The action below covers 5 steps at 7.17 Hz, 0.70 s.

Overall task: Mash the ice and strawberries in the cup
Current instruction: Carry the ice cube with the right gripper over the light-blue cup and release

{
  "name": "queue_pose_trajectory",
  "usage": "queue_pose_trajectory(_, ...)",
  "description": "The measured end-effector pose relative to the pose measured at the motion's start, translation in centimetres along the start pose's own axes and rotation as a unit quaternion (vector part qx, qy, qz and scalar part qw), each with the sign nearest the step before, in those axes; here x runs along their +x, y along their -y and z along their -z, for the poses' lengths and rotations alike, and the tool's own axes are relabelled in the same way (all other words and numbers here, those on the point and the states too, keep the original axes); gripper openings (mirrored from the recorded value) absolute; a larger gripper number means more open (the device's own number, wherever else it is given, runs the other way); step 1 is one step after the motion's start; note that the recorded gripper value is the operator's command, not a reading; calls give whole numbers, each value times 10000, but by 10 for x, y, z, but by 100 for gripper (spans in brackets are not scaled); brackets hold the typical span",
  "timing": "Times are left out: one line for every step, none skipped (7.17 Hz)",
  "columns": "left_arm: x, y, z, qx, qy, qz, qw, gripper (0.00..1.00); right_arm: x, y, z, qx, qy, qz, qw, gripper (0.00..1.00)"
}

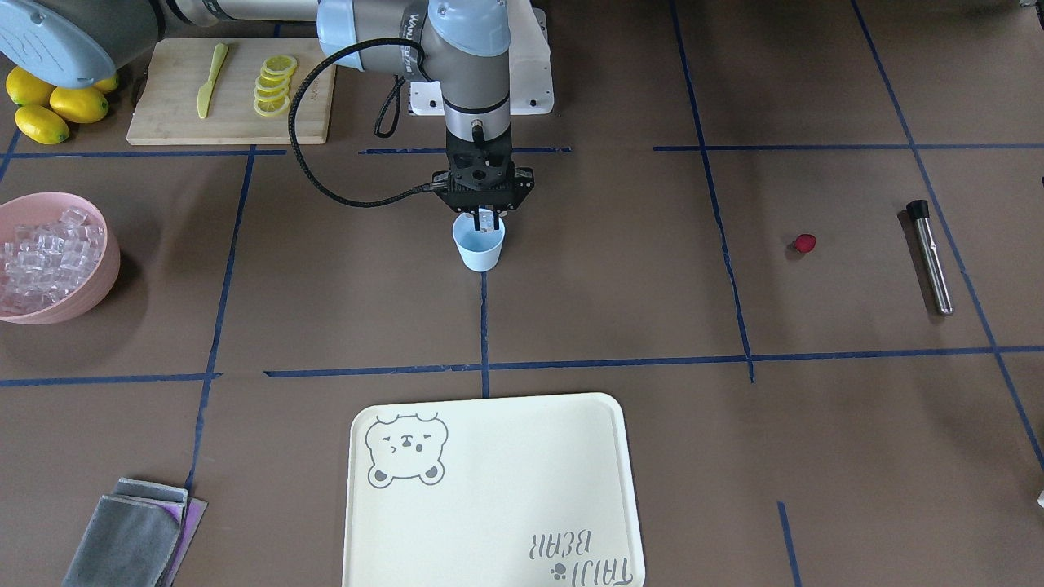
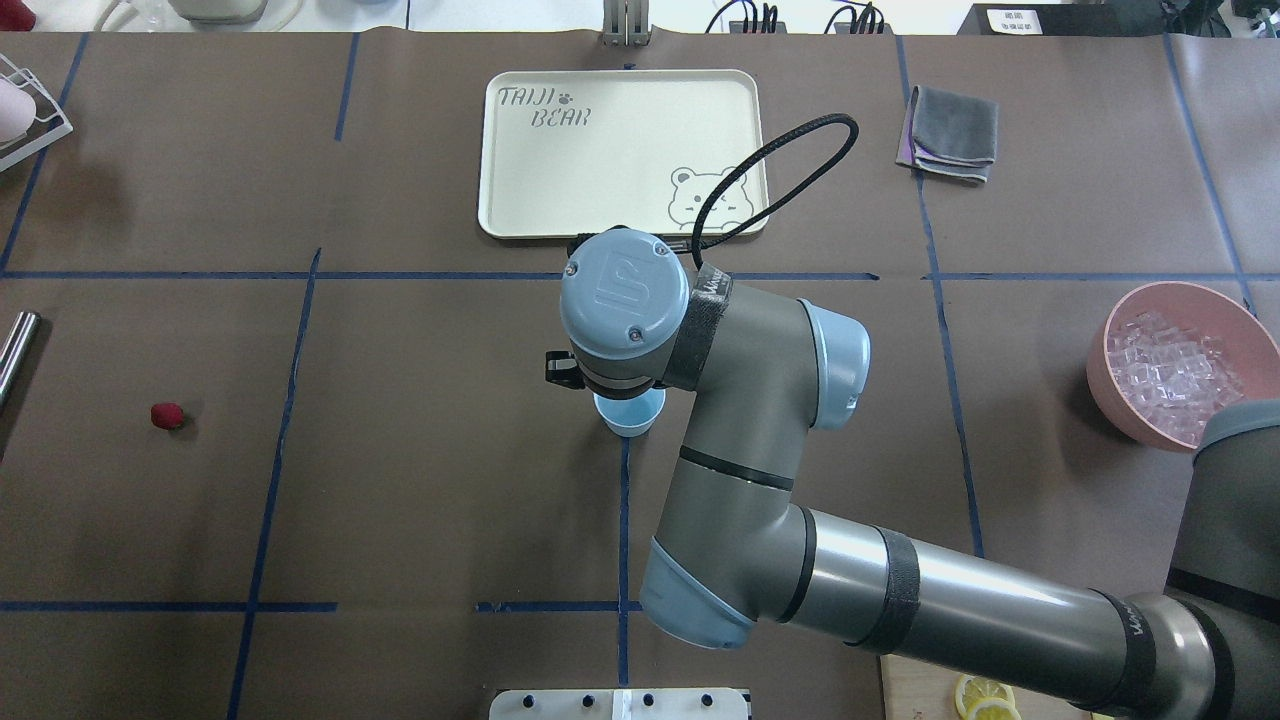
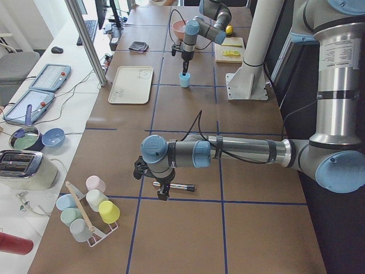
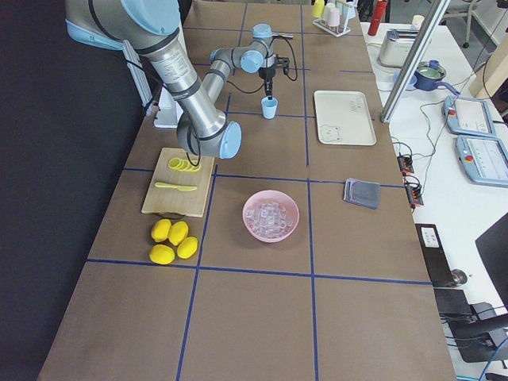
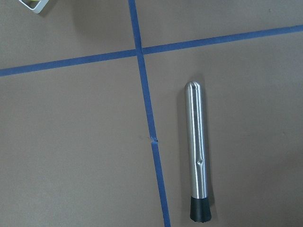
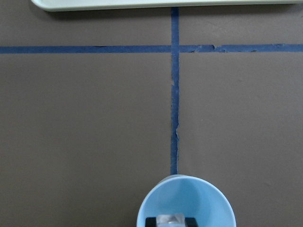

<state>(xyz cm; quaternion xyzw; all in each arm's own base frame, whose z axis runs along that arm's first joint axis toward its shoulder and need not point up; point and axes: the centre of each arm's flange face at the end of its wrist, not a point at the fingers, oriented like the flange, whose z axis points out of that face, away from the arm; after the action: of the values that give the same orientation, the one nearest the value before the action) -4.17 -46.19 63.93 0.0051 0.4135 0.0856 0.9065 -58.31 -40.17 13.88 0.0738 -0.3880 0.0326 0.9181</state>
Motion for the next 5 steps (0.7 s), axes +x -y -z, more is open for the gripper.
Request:
queue_pose_trajectory(0,0,0,2,2,1,10000,100,3,-1,-3,-2,-26,-4,10000,99)
queue_pose_trajectory(0,0,0,2,3,6,10000,100,3,-1,-2,-1,-20,-1,10000,99)
queue_pose_trajectory(0,0,0,0,5,17,10000,100,3,-1,-1,5,1,1,10000,99)
queue_pose_trajectory(0,0,0,-1,8,23,10000,100,2,-1,0,7,26,2,10000,99)
queue_pose_trajectory(0,-1,0,1,9,20,10000,100,1,-1,3,13,57,6,10000,99)
